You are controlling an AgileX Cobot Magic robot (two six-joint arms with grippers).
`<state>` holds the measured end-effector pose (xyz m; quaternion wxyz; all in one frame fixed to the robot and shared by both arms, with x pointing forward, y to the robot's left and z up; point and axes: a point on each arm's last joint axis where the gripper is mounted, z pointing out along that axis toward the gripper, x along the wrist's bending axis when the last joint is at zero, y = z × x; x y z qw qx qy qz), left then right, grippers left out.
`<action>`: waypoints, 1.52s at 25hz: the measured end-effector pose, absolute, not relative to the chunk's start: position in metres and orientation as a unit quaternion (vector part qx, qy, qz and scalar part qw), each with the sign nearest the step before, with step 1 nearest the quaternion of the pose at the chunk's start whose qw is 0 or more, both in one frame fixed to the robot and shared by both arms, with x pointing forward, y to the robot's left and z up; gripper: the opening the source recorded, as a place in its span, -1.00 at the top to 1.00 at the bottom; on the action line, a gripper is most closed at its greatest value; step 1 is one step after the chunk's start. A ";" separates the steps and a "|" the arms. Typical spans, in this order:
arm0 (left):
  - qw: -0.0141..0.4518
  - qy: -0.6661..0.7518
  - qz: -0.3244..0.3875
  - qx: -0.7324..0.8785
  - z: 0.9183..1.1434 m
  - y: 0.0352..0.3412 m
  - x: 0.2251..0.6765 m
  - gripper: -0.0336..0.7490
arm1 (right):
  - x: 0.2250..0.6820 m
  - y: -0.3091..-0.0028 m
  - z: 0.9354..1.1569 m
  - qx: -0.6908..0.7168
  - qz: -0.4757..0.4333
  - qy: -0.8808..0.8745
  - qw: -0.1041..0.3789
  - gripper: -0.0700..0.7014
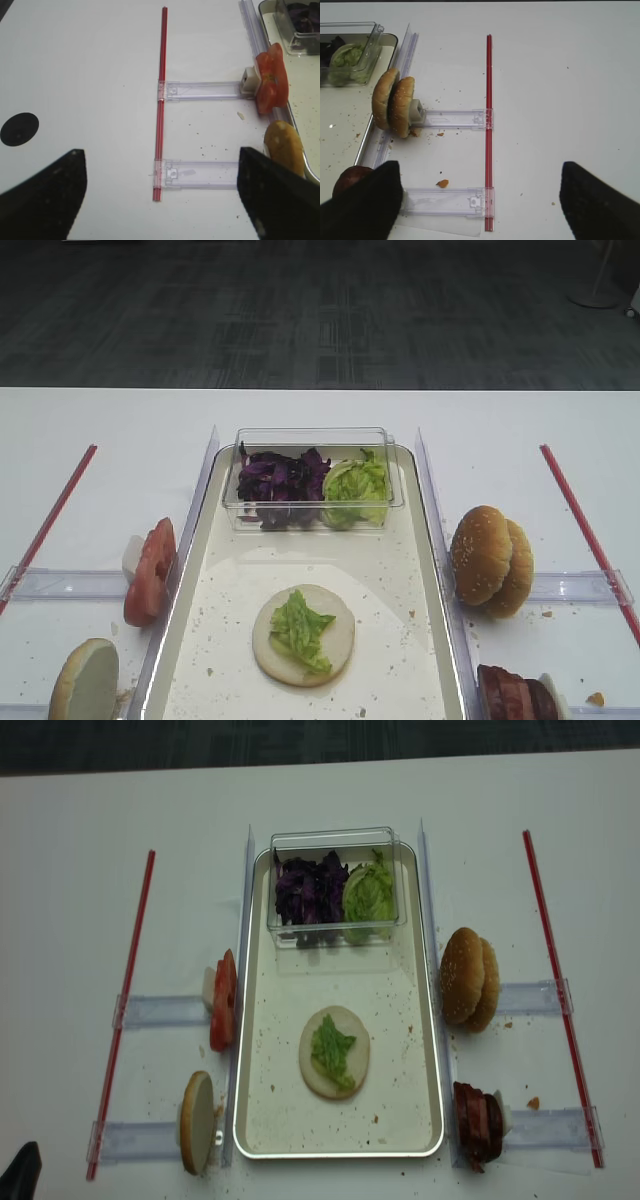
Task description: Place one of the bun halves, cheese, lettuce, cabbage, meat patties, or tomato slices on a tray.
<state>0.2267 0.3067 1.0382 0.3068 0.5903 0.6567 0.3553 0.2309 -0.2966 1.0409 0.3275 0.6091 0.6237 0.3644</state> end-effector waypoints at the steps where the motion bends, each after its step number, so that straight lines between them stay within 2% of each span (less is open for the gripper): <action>1: 0.307 0.657 0.355 0.590 1.038 0.307 0.227 -0.53 | 0.231 -0.297 1.041 0.609 0.364 0.624 0.328 -0.87; 21: 0.307 0.657 0.355 0.590 1.038 0.307 0.227 -0.53 | 0.231 -0.297 1.041 0.609 0.364 0.624 0.328 -0.85; 38: 0.307 0.657 0.355 0.590 1.038 0.307 0.227 -0.53 | 0.231 -0.297 1.041 0.607 0.363 0.625 0.329 -0.60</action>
